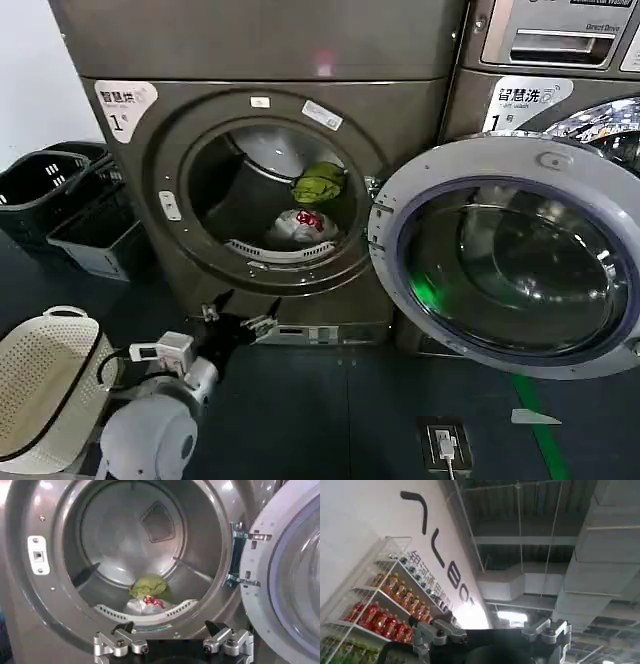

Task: Grasp the clothes from the dryer.

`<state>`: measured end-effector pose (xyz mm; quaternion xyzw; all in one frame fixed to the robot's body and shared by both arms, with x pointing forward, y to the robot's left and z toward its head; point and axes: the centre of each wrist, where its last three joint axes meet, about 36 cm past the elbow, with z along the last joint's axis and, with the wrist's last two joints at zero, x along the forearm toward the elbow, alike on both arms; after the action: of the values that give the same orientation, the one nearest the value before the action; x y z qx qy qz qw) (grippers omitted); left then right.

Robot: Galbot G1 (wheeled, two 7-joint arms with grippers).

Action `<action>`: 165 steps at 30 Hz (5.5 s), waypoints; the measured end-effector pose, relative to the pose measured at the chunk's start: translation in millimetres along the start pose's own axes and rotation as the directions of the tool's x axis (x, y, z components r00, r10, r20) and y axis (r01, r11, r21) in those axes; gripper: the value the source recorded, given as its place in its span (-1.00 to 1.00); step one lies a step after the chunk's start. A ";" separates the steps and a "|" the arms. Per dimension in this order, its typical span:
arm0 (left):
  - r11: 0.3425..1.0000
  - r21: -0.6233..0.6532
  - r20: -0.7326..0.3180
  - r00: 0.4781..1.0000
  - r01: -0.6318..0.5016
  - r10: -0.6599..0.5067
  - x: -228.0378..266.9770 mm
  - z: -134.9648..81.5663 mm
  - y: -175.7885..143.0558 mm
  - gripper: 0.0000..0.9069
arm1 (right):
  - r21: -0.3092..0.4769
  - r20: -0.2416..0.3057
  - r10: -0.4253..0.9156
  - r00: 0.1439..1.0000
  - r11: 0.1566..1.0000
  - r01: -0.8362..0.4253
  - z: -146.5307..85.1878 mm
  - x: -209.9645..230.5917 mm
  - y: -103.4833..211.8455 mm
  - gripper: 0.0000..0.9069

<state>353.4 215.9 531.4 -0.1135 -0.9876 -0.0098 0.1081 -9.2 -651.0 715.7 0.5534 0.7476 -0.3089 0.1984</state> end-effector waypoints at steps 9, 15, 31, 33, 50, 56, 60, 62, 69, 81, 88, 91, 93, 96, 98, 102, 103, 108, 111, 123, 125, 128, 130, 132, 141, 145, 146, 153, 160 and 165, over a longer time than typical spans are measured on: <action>1.000 0.003 0.001 1.000 -0.005 0.005 0.4 0.7 -2.2 1.00 | -0.004 0.005 -0.006 1.000 1.000 0.006 -1.5 -0.9 1.2 1.00; 1.000 0.003 0.000 1.000 -0.007 0.007 1.8 0.8 -2.6 1.00 | -0.005 0.004 -0.008 1.000 1.000 0.008 -0.6 -0.4 1.6 1.00; 1.000 0.004 0.009 1.000 -0.015 0.015 1.7 -0.4 -4.7 1.00 | -0.004 0.001 -0.004 1.000 1.000 0.004 2.8 2.0 -1.1 1.00; 1.000 0.003 0.008 1.000 -0.015 0.015 1.4 -0.1 -4.6 1.00 | -0.006 0.001 -0.006 1.000 1.000 0.006 3.2 2.0 -0.7 1.00; 1.000 0.003 0.012 1.000 -0.015 0.015 1.8 0.3 -5.3 1.00 | -0.009 0.001 -0.005 1.000 1.000 0.005 5.5 2.0 -0.5 1.00; 1.000 -0.006 0.011 1.000 -0.012 0.012 0.6 1.7 -5.3 1.00 | -0.007 -0.002 -0.003 1.000 1.000 0.003 6.2 2.7 -2.1 1.00; 1.000 -0.006 0.013 1.000 -0.016 0.016 0.3 1.6 -6.5 1.00 | -0.003 -0.003 0.000 1.000 1.000 0.000 6.1 2.3 -4.8 1.00; 1.000 -0.007 0.013 1.000 -0.018 0.018 0.3 1.4 -6.9 1.00 | -0.002 -0.003 0.003 1.000 1.000 -0.003 5.6 2.1 -6.0 1.00; 1.000 -0.008 0.015 1.000 -0.023 0.023 0.4 0.9 -7.6 1.00 | 0.001 -0.003 0.008 1.000 1.000 -0.008 4.2 2.0 -9.3 1.00; 1.000 -0.007 0.016 1.000 -0.025 0.025 1.2 1.0 -8.6 1.00 | -0.001 -0.001 0.006 1.000 1.000 -0.006 3.6 1.1 -8.5 1.00; 1.000 -0.006 0.020 0.999 -0.026 0.026 1.9 0.7 -9.1 1.00 | -0.002 -0.001 0.006 1.000 1.000 -0.006 3.8 1.0 -8.2 1.00; 1.000 -0.004 0.018 0.999 -0.029 0.029 2.1 1.9 -10.7 1.00 | -0.002 -0.002 0.005 1.000 1.000 -0.005 4.0 1.1 -8.1 1.00; 0.999 -0.003 0.017 0.999 -0.032 0.032 2.0 2.4 -12.1 1.00 | -0.003 -0.004 0.007 1.000 1.000 -0.007 4.9 1.2 -8.7 1.00; 0.999 -0.004 0.016 0.999 -0.034 0.034 1.8 2.5 -12.9 1.00 | -0.004 -0.005 0.008 1.000 1.000 -0.008 5.6 1.2 -9.0 1.00; 0.999 -0.004 0.017 0.999 -0.034 0.034 1.8 2.5 -13.0 1.00 | -0.004 -0.004 0.009 1.000 1.000 -0.009 5.6 1.3 -9.2 1.00; 0.999 -0.004 0.018 0.999 -0.035 0.035 1.7 2.2 -13.2 1.00 | -0.003 -0.004 0.010 1.000 1.000 -0.010 5.5 1.5 -9.9 1.00; 0.999 -0.004 0.018 0.999 -0.035 0.035 1.5 2.1 -13.3 1.00 | -0.003 -0.004 0.010 1.000 1.000 -0.010 5.5 1.5 -9.9 1.00; 0.999 -0.004 0.018 0.999 -0.037 0.038 1.0 2.3 -13.7 1.00 | -0.003 -0.004 0.012 1.000 1.000 -0.012 5.4 1.8 -10.4 1.00; 0.999 -0.004 0.018 0.999 -0.040 0.040 1.0 2.4 -14.2 1.00 | -0.004 -0.004 0.013 1.000 1.000 -0.013 5.5 2.0 -10.9 1.00; 0.998 -0.045 0.038 0.998 -0.041 0.042 -1.7 1.8 -16.6 1.00 | 0.028 -0.008 0.045 0.999 0.999 -0.045 -5.2 3.8 -17.5 1.00; 0.997 -0.074 0.044 0.998 -0.037 0.041 -3.4 2.0 -17.0 1.00 | 0.040 -0.008 0.051 0.999 0.998 -0.051 -8.5 4.6 -19.5 1.00; 0.991 -0.127 0.054 0.998 -0.031 0.038 -6.1 1.9 -17.6 1.00 | 0.054 -0.006 0.057 0.998 0.997 -0.057 -12.4 5.5 -22.4 1.00; 0.984 -0.175 0.062 0.997 -0.024 0.035 -9.0 1.9 -17.3 1.00 | 0.062 -0.004 0.060 0.998 0.996 -0.060 -15.0 6.0 -24.4 1.00; 0.972 -0.233 0.071 0.997 -0.012 0.030 -11.8 1.7 -17.0 1.00 | 0.069 -0.002 0.061 0.998 0.996 -0.061 -17.2 6.9 -26.1 1.00; 0.833 -0.549 0.113 0.994 0.067 -0.005 -37.1 3.8 -9.4 1.00 | 0.099 0.006 0.058 0.998 0.993 -0.058 -25.6 5.8 -35.3 1.00; 0.731 -0.675 0.130 0.991 0.104 -0.021 -55.2 3.9 -1.9 1.00 | 0.112 0.014 0.055 0.998 0.992 -0.056 -31.6 5.9 -38.6 1.00; 0.705 -0.701 0.131 0.991 0.108 -0.021 -60.1 3.5 -0.2 1.00 | 0.115 0.014 0.053 0.998 0.992 -0.055 -32.4 6.0 -39.0 1.00; 0.523 -0.850 0.074 0.997 0.060 0.006 -97.0 -8.4 10.2 1.00 | 0.129 0.023 0.047 0.999 0.990 -0.050 -38.7 6.5 -40.4 1.00; 0.372 -0.923 -0.091 0.995 -0.100 0.040 -130.2 -25.0 21.7 1.00 | 0.137 0.027 0.041 0.999 0.990 -0.044 -41.8 8.0 -40.8 1.00; 0.305 -0.917 -0.248 0.966 -0.257 0.070 -148.9 -35.6 28.7 1.00 | 0.137 0.028 0.039 0.999 0.990 -0.043 -40.2 7.0 -39.3 1.00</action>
<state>509.1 209.3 533.9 -0.2535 -0.7679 -0.5795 0.1017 -46.8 -626.4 750.2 0.5771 0.7106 -0.3623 0.1754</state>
